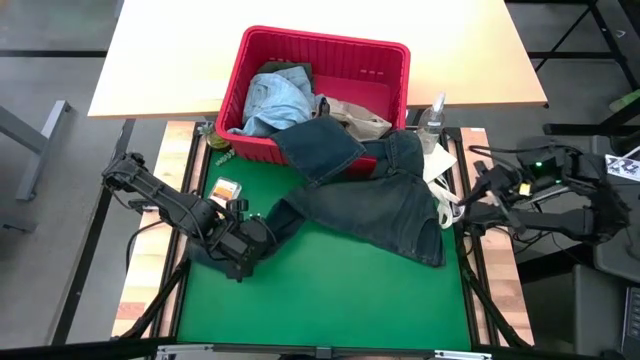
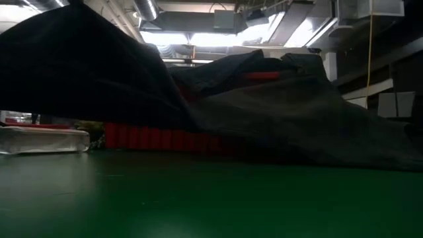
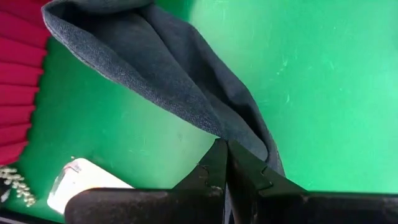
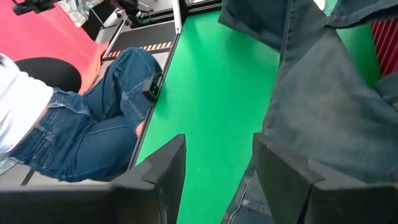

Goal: Fold laundry
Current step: Fold the dark blue jeans

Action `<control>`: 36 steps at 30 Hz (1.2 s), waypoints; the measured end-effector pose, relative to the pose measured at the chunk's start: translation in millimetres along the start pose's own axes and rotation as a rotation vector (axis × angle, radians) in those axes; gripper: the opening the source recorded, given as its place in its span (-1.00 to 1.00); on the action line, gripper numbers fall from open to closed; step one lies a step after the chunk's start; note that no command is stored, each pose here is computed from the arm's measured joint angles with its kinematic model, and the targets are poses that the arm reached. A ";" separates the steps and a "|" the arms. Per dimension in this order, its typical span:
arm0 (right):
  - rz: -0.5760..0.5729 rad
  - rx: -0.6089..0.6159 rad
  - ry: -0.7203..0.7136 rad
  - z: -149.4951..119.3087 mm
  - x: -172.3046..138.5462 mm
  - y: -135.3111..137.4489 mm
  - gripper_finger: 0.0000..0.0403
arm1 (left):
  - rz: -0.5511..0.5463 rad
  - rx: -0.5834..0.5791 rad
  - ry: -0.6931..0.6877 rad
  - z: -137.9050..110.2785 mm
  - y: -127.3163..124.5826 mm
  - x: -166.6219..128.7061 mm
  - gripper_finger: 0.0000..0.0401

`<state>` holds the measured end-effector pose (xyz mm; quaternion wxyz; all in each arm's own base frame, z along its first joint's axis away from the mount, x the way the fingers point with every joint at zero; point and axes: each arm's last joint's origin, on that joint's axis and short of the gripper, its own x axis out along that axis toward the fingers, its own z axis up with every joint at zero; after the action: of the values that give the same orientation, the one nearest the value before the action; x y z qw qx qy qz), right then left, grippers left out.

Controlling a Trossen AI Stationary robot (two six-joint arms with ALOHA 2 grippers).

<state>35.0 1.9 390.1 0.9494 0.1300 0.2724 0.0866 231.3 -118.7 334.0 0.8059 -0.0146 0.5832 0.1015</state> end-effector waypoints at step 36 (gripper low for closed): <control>-0.221 -0.184 0.050 23.7 44.5 -38.3 -0.08 | 0.420 -0.235 -0.518 83.1 66.0 17.6 -0.29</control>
<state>88.6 -28.7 376.2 0.9539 0.0093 0.2997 0.0093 302.5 -39.7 350.2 0.8814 0.0392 0.3340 0.3316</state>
